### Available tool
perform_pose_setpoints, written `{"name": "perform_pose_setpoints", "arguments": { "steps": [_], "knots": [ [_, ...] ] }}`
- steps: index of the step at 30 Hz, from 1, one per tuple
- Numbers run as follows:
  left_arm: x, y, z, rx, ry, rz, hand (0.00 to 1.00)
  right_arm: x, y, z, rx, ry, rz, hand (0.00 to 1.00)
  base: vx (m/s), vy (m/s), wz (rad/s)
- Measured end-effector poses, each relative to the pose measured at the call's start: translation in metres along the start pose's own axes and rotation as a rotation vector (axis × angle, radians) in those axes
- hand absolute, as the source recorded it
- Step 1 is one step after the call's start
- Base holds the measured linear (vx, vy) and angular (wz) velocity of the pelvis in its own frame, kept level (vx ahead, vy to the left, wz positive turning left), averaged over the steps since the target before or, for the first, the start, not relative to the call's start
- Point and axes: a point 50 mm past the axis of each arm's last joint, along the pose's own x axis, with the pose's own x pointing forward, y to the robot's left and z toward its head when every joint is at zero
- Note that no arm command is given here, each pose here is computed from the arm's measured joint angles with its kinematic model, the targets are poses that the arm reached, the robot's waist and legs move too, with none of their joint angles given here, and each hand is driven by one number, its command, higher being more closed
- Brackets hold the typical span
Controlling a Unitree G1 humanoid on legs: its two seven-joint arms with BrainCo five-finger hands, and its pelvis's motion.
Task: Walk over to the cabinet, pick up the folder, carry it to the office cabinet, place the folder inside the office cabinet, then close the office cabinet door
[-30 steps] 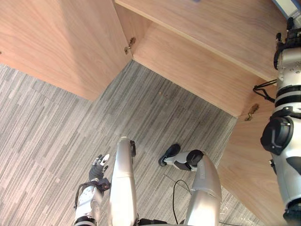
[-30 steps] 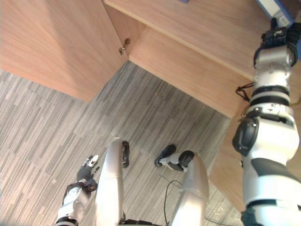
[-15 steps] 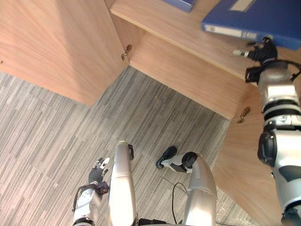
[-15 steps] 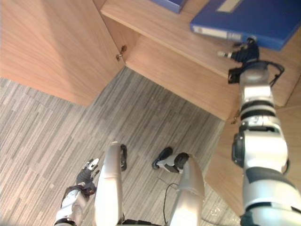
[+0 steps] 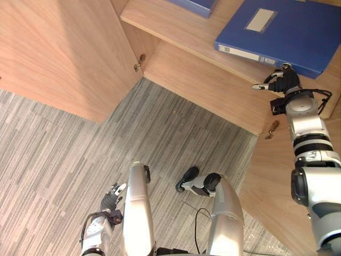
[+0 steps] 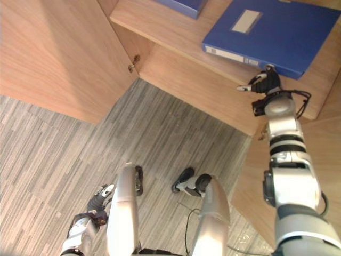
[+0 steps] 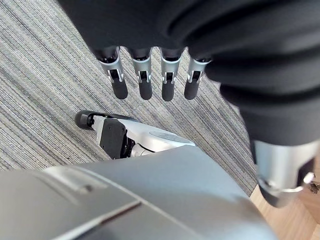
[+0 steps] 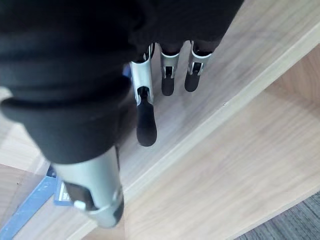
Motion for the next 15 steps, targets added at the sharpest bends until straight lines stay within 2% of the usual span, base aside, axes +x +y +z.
{"name": "perform_pose_setpoints", "arguments": {
  "steps": [8,15],
  "knots": [
    [0.0,0.0,-0.001,0.003,0.003,0.001,0.0,-0.001,-0.002,0.005,-0.027,-0.024,-0.025,0.0,-0.01,0.088,0.0],
    [0.0,0.0,0.003,0.002,-0.016,0.01,0.0,0.001,-0.022,0.019,-0.001,-0.054,-0.183,0.0,-0.01,0.089,0.05]
  ]
}}
